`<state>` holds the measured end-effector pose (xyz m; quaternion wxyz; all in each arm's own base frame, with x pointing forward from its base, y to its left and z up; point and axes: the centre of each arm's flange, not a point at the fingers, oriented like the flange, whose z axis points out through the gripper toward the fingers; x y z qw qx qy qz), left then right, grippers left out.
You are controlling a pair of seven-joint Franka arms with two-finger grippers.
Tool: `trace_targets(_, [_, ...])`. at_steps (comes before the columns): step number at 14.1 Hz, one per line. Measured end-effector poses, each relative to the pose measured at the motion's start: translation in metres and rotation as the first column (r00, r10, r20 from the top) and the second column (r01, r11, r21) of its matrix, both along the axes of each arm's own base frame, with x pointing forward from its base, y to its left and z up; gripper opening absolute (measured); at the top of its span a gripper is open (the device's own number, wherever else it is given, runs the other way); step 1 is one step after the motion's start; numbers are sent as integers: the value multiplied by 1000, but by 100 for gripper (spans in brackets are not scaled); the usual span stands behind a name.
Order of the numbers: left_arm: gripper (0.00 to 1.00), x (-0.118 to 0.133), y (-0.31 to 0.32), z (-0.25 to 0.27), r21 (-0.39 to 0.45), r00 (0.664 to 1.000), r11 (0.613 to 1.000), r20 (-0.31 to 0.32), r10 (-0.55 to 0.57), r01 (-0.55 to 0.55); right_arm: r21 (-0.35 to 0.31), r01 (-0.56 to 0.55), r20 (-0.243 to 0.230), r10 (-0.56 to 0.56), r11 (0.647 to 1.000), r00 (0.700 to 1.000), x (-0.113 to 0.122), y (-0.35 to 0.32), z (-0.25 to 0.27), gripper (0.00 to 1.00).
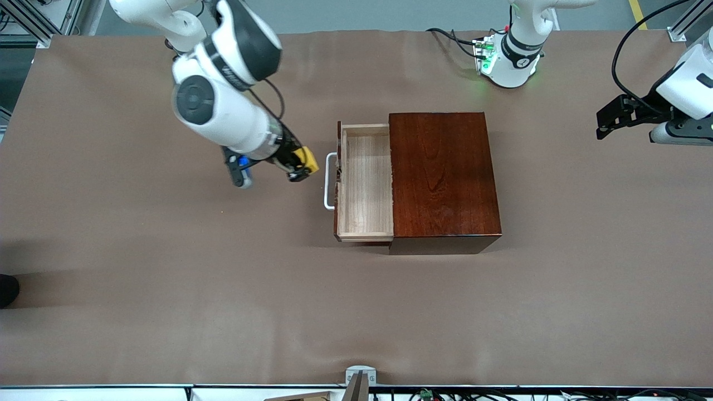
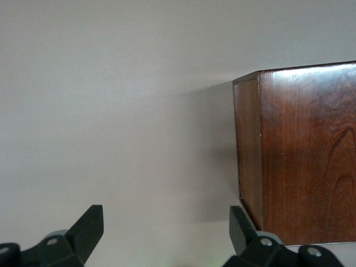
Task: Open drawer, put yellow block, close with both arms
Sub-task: 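Lift the yellow cube with the right gripper and carry it over the drawer, then lower the cube into the drawer and open the right gripper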
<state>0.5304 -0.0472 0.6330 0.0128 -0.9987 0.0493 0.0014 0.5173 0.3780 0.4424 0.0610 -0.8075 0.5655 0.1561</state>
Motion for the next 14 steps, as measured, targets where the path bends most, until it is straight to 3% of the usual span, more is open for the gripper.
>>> trace_targets(2, [100, 0, -1, 0, 0, 1000, 1000, 0, -1, 1, -15, 57, -17, -58, 998, 998, -3, 28, -15, 56])
trace_targets(5, [100, 0, -1, 0, 0, 1000, 1000, 0, -1, 1, -7, 171, 3, -171, 985, 985, 3, 51, -36, 56])
trace_targets(9, [100, 1, -2, -2, 0, 1000, 1000, -4, -2, 2, -16, 215, -1, -216, 976, 976, -14, 88, -64, 56])
trace_targets(14, [100, 2, -2, -5, 1, 1000, 1000, -9, -2, 2, -17, 230, 0, -230, 973, 973, -16, 97, -75, 56])
